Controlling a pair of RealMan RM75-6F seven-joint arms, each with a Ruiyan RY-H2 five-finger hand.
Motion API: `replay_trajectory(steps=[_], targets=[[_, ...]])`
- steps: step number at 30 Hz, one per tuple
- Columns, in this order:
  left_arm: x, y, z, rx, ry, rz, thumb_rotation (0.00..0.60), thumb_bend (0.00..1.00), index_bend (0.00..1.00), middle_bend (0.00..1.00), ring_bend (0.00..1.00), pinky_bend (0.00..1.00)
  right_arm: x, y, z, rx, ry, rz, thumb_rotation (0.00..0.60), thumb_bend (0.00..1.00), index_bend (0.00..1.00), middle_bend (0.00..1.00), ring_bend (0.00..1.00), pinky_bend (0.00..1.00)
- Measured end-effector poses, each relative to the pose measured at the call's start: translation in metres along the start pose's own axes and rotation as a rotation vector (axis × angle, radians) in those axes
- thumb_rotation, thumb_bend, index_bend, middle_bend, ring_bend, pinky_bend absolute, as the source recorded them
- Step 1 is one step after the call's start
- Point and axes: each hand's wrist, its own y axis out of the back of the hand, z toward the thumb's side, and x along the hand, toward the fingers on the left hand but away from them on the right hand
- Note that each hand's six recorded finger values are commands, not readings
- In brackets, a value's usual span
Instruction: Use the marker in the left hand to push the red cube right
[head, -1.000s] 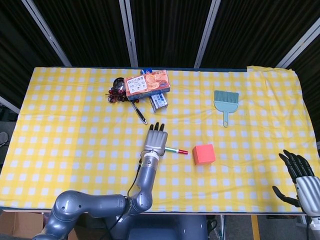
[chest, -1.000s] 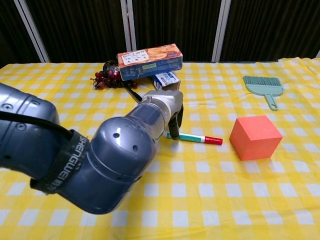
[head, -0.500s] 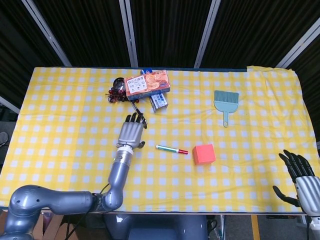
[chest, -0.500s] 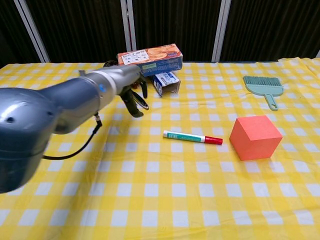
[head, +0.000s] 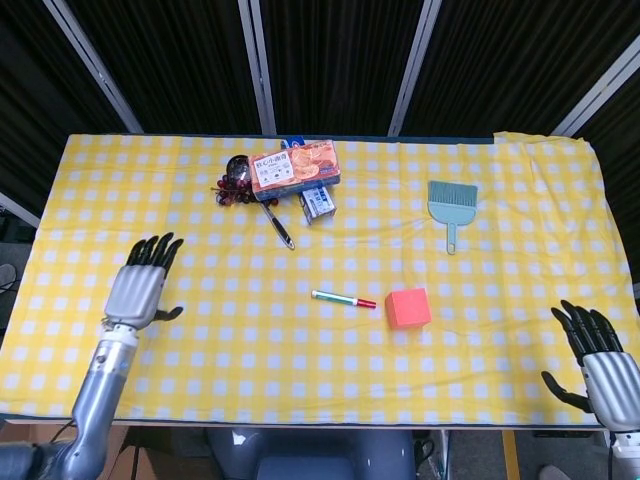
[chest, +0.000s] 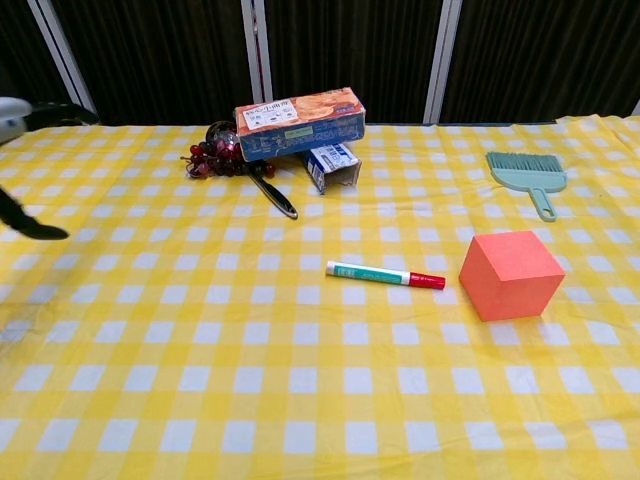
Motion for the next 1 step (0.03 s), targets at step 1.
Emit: replay_trajectory(steps=[1], targets=[[-0.0105, -0.0015, -0.0074, -0.004, -0.001, -0.001, 0.600, 0.10, 0.00, 0.00, 0.00, 0.00, -0.0006, -0.0010, 0.0007, 0.005, 0.000, 0.000, 0.600, 0.34, 0.00, 0.00, 0.00, 0.05]])
